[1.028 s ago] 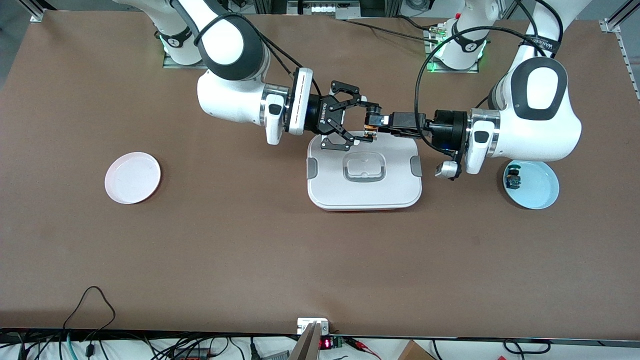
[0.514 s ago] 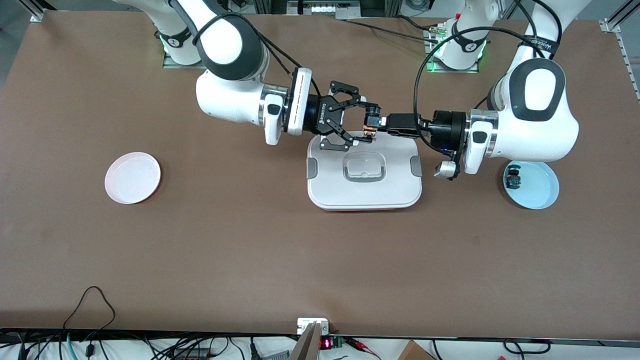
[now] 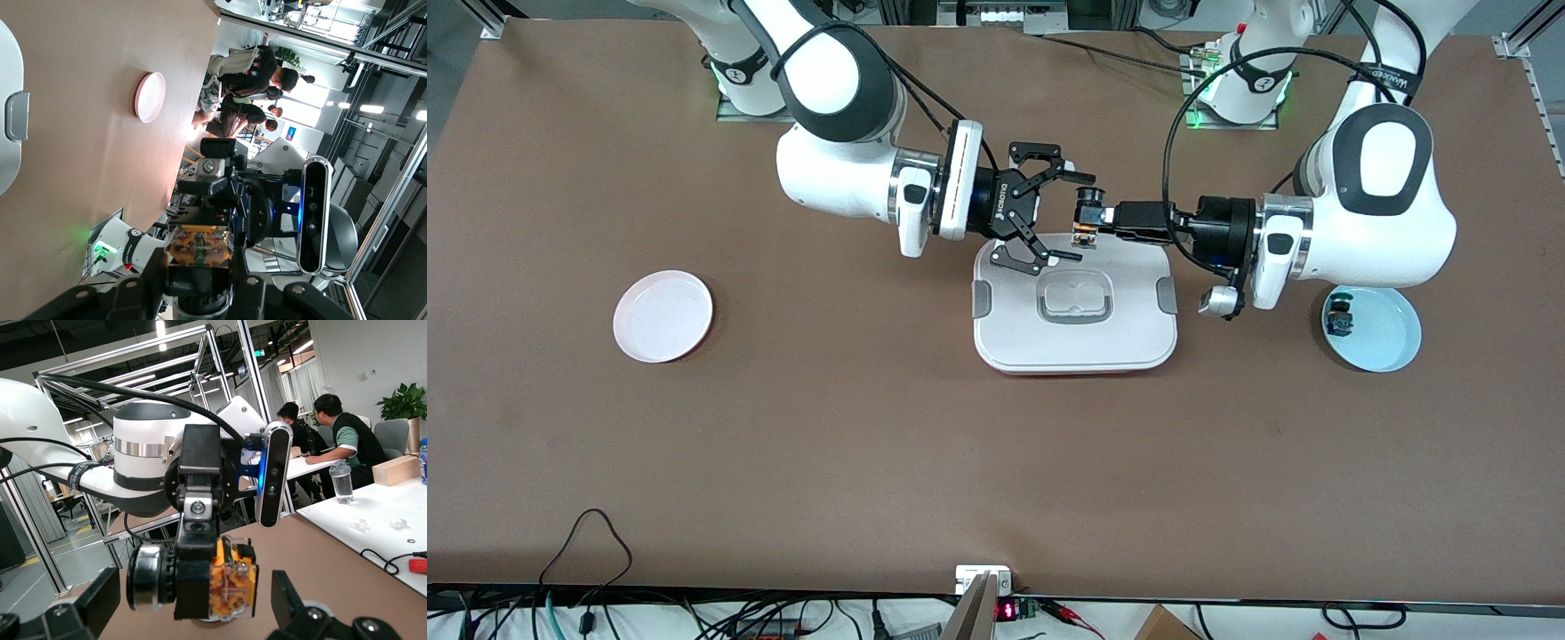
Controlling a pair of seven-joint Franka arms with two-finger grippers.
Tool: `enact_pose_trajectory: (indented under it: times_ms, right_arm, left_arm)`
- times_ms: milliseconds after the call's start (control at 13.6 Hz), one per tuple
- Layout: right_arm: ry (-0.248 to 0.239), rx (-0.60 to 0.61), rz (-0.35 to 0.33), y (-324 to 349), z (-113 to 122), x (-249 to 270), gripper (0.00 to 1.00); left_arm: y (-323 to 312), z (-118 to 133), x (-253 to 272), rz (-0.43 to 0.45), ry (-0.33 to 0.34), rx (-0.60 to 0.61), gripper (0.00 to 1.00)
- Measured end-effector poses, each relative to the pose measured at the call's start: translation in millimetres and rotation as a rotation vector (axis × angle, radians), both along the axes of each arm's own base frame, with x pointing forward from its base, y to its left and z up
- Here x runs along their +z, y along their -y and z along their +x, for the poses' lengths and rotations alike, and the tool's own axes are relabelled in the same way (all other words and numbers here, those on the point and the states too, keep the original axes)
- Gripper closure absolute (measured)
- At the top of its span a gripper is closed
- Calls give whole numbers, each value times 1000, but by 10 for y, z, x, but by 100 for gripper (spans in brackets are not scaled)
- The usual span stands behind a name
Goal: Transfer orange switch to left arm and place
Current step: 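Close the left gripper on the orange switch beside the right gripper, then open the right gripper and withdraw while the left gripper pulls the switch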
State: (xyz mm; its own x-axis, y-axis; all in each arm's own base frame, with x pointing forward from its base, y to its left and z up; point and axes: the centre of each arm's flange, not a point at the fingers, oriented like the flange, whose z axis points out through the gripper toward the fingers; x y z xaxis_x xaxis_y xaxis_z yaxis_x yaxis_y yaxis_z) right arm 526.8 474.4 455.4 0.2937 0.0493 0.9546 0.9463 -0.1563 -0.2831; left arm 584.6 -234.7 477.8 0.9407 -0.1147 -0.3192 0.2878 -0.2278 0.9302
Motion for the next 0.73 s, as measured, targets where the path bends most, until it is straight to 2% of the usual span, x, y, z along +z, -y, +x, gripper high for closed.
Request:
enact_pose_trajectory:
  times_ms: [147, 440, 734]
  right_arm:
    - [0, 0, 0, 0, 0, 0, 0]
    - [1, -13, -5, 61, 52, -11, 0]
    - [5, -44, -7, 253, 150, 39, 0]
  left_arm:
    - [-56, 0, -16, 20, 6, -15, 57]
    - [-505, 48, -85, 114, 25, -58, 57]
    - [-1202, 109, -78, 257, 53, -98, 57]
